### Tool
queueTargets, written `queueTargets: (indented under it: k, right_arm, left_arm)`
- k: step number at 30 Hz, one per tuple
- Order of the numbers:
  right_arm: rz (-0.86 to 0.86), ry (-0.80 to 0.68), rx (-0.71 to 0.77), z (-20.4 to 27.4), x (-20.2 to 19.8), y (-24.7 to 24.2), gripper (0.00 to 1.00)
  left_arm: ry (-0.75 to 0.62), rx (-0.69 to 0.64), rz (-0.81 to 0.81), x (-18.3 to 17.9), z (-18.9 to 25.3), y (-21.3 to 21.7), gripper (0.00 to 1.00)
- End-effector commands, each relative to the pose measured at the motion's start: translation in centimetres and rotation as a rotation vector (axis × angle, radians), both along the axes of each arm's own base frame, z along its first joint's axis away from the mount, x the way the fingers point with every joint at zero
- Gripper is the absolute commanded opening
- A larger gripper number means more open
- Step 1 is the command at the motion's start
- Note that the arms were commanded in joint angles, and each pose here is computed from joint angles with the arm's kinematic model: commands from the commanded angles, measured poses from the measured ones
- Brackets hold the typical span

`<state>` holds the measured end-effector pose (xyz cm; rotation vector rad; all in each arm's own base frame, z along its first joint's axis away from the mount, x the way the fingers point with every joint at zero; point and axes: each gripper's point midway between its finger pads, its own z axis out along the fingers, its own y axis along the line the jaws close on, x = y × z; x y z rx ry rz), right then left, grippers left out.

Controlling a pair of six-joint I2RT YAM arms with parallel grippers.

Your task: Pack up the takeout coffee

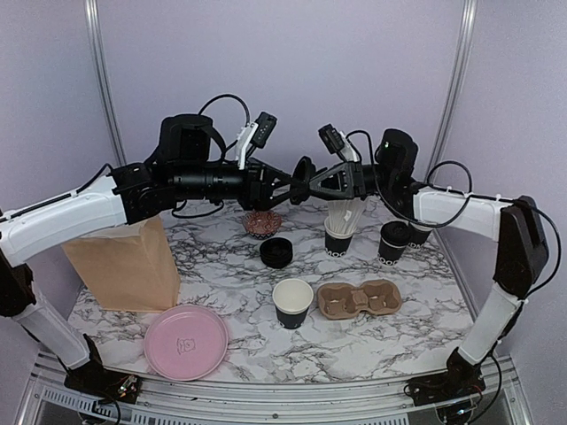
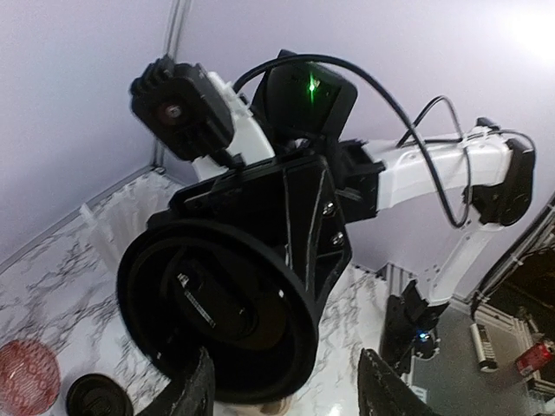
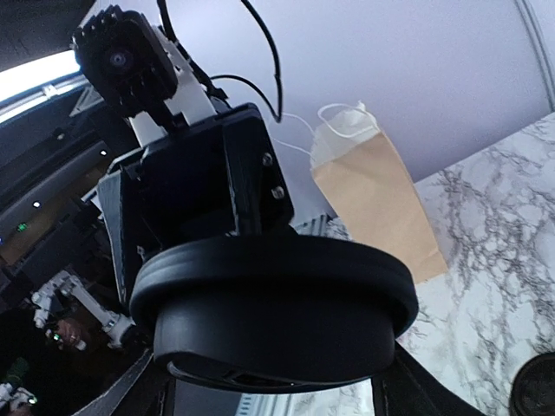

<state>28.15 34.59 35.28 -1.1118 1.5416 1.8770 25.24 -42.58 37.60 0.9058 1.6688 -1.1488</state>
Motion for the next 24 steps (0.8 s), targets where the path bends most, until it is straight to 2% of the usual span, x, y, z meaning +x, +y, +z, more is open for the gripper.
queueTargets:
  k: [1,3,7,17,24]
  right_arm:
    - [-0.086,-0.184,-0.178,-4.7,0.3,-1.4,0.66]
    - [-0.091,-0.316,-0.296,-6.6,-0.6,-1.4,0.67]
    - [-0.077,-0.416,-0.443,-9.6,-2.0,-2.6,0.65]
    - [0.085,-0.618,-0.792,-14.9,-5.9,-4.5,0.65]
    - [0.141,-0.686,-0.850,-16.2,-7.6,-2.9,0.64]
  left_arm:
    - [-0.018,0.249,0.244,1.9,-5.0,5.1,0.58]
    - [0.000,0.311,0.331,2.5,-6.6,6.9,0.58]
    - [0.029,0.426,0.471,3.6,-9.6,9.7,0.58]
    - [0.047,0.471,0.545,4.0,-11.2,11.2,0.58]
    - [0.059,0.471,0.550,3.9,-11.6,11.2,0.58]
